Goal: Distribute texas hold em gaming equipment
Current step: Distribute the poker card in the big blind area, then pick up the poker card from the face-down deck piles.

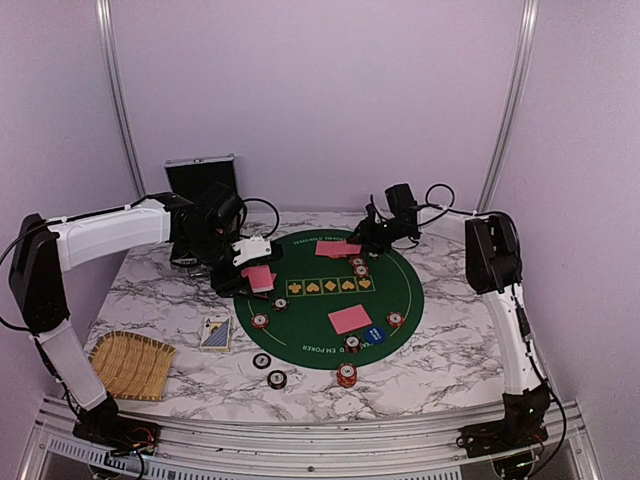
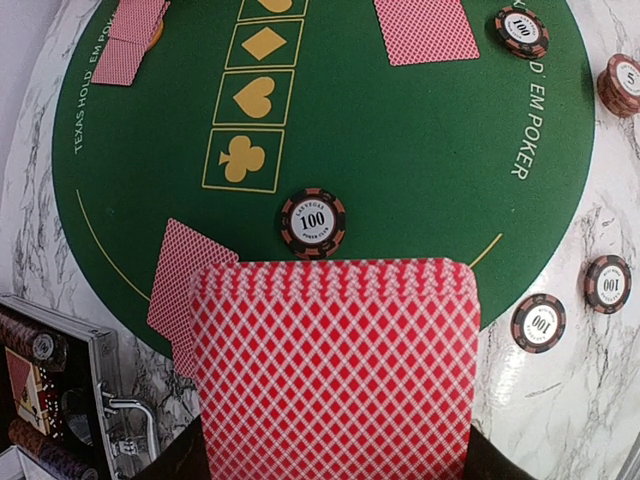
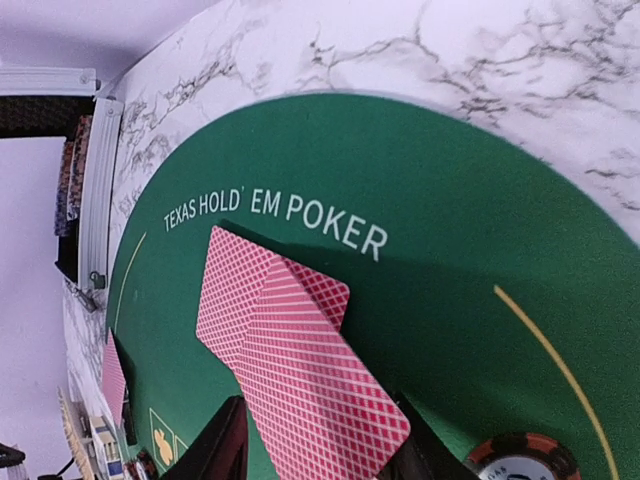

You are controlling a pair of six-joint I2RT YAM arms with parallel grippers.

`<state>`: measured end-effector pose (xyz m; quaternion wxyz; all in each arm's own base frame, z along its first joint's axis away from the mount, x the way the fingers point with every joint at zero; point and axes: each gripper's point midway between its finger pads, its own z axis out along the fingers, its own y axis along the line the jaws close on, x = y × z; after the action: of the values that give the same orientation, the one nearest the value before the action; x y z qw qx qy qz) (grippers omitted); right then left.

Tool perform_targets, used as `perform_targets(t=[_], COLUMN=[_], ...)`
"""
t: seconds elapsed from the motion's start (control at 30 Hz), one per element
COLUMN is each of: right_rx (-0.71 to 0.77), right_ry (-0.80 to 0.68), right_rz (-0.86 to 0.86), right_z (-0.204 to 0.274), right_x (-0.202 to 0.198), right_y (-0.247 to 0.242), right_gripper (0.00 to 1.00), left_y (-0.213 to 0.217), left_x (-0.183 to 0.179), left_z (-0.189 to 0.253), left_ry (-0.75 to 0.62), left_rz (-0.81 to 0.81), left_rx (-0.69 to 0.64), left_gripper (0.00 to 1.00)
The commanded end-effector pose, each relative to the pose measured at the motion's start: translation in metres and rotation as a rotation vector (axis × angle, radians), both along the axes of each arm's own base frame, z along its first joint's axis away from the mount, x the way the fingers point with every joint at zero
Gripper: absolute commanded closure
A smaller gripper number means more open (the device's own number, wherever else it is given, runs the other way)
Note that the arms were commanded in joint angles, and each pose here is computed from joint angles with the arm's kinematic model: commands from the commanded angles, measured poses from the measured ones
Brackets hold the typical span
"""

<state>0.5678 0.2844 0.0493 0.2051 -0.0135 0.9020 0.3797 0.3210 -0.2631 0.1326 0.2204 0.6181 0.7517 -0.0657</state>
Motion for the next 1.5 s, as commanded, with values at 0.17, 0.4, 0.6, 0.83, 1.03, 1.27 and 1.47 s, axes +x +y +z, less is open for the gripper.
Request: perform_targets(t=[0.17, 0.4, 0.6, 0.83, 1.03, 1.27, 1.47], right_rx=[-0.079, -0.153, -0.092, 0.094, 0.199, 0.339, 0.406], right_ry=[-0.16, -0.179, -0.227, -0.211, -0.131, -0.078, -0.042], right_rz=[-0.032, -0.065, -0.036, 0.085, 0.218, 0.382, 0.444], right_z=[0.075, 0.09, 0.122, 0.141, 0.126, 0.128, 0.125], right_x=[0.008, 0.004, -0.027, -0.094, -0.153, -0.203, -0.218], right_y=[-0.012, -0.027, -0.018, 0.024, 0.073, 0.128, 0.156], right_gripper=[0.48, 0.4, 0.28, 0.16, 0.14, 0.14, 0.15], left_y=[-0.001, -0.001, -0.001, -0.005, -0.007, -0.01, -0.012], left_x=[-0.006, -0.006, -0.003, 0.004, 0.005, 0.006, 0.006], left_z=[0.009, 0.01, 0.011, 0.015, 0.018, 0.021, 0.024], left_ry=[0.006, 0.002, -0.003, -0.017, -0.016, -0.017, -0.014], left_rz=[-0.009, -0.008, -0.005, 0.009, 0.008, 0.006, 0.007], left_rx=[-0.02, -0.021, -0.019, -0.02, -0.033, -0.048, -0.059], left_gripper=[1.0, 1.0, 1.0, 1.0, 1.0, 1.0, 1.0])
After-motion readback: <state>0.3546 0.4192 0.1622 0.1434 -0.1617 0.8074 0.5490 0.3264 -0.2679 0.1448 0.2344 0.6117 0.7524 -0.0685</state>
